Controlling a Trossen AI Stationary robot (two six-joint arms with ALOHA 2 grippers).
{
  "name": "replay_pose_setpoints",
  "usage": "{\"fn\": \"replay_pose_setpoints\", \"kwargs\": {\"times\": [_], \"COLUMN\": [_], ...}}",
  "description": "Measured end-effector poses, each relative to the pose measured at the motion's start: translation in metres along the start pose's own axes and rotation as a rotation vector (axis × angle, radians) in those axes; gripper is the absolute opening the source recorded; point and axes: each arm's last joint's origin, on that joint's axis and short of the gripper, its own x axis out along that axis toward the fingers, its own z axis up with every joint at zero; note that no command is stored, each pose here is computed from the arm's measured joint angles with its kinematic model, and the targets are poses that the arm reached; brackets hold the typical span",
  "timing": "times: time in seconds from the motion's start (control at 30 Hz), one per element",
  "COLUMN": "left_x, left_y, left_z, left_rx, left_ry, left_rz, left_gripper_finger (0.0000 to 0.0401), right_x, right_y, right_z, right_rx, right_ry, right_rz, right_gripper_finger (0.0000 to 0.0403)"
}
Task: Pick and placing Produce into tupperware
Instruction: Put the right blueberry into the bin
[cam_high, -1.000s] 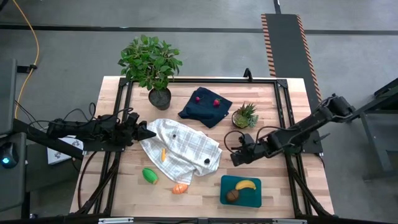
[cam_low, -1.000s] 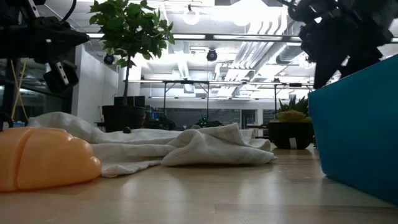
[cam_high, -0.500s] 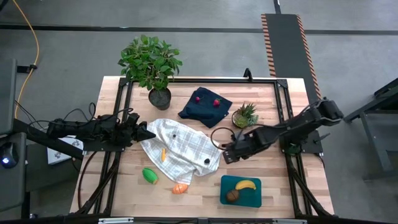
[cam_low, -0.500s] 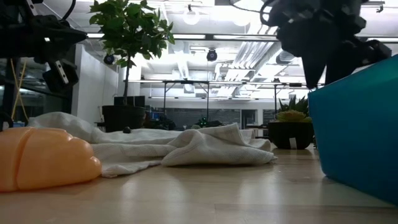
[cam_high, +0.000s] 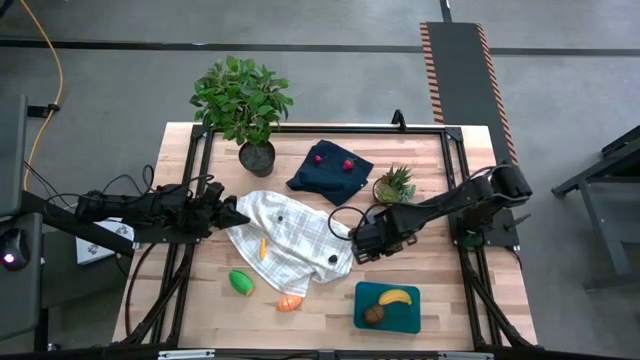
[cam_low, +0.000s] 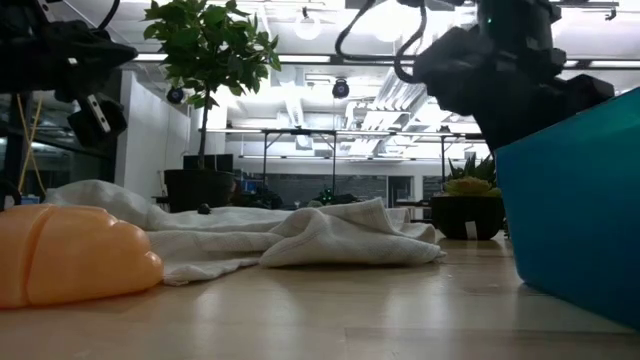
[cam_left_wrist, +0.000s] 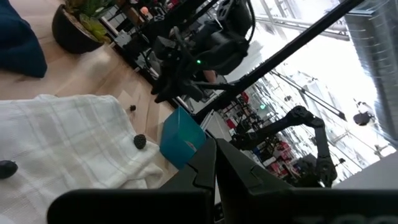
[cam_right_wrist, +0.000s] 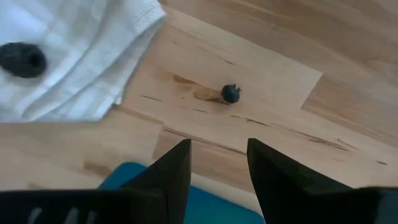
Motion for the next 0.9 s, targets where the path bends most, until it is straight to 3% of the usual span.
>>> {"fn": "replay_pose_setpoints", "kwargs": {"times": [0.43, 0.9], "left_x": [0.0, 0.0], "left_y": [0.0, 0.0], "left_z": [0.0, 0.0], "left_rx": [0.0, 0.0], "left_ry": [0.002, 0.002], "left_rz": [-0.002, -0.002], "left_gripper_finger": [0.0001, 0.0001], "right_x": [0.002, 0.002], "right_y": [-0.002, -0.003], "right_z": [0.022, 0.025], "right_rx": [0.034, 0.034], "right_ry": [0.004, -0.029], "right_rz": [-0.003, -0.018], "right_gripper_finger": [0.0148, 0.0146]}}
